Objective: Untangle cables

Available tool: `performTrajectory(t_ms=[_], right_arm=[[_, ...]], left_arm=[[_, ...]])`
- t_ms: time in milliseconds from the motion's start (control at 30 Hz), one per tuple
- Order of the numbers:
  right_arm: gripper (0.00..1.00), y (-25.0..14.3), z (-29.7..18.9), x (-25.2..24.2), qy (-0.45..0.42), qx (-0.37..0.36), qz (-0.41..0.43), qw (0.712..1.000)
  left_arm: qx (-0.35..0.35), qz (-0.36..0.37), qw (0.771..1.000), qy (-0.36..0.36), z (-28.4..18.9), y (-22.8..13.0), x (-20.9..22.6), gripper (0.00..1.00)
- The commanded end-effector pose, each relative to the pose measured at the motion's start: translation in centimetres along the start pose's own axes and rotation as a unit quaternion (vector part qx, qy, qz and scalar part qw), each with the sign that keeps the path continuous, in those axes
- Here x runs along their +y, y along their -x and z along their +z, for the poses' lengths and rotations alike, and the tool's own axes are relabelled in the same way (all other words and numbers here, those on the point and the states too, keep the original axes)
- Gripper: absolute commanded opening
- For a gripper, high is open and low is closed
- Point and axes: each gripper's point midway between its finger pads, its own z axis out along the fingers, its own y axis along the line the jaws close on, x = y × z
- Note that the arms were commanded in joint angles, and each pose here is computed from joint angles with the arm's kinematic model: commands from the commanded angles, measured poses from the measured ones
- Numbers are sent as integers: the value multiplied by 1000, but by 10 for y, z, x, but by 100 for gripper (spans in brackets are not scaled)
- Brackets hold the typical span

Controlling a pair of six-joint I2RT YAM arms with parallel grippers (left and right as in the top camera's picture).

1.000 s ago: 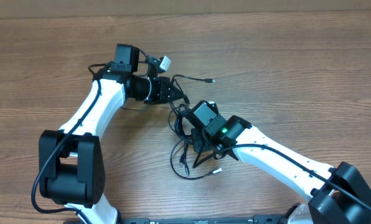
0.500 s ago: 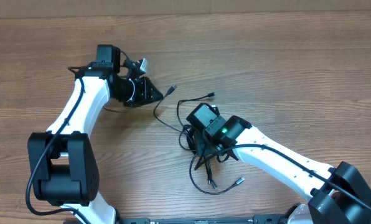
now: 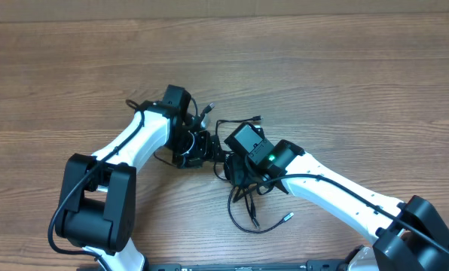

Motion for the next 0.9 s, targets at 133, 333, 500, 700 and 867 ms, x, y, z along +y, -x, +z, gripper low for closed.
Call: performTrajectory(t_ms=[133,333,500,700,867], right_arm=[[60,2,-2,-14,-5,9,50,999],[62,-6,-4,-24,11,55,117,992],[48,-8,1,-35,12,83,144,986],[24,-8,31,-22,36,109,160,980],[4,0,30,-11,75,108,165,977]], left_arm=[[-93,23,995,10,5,42,-1,72],[-78,76,994,-26,9,35,-21,58],[-20,27,999,-5,12,6,-7,67],[4,40,999,0,33,-14,-19,63],[-20,25,999,-38,17,6,-21,49]])
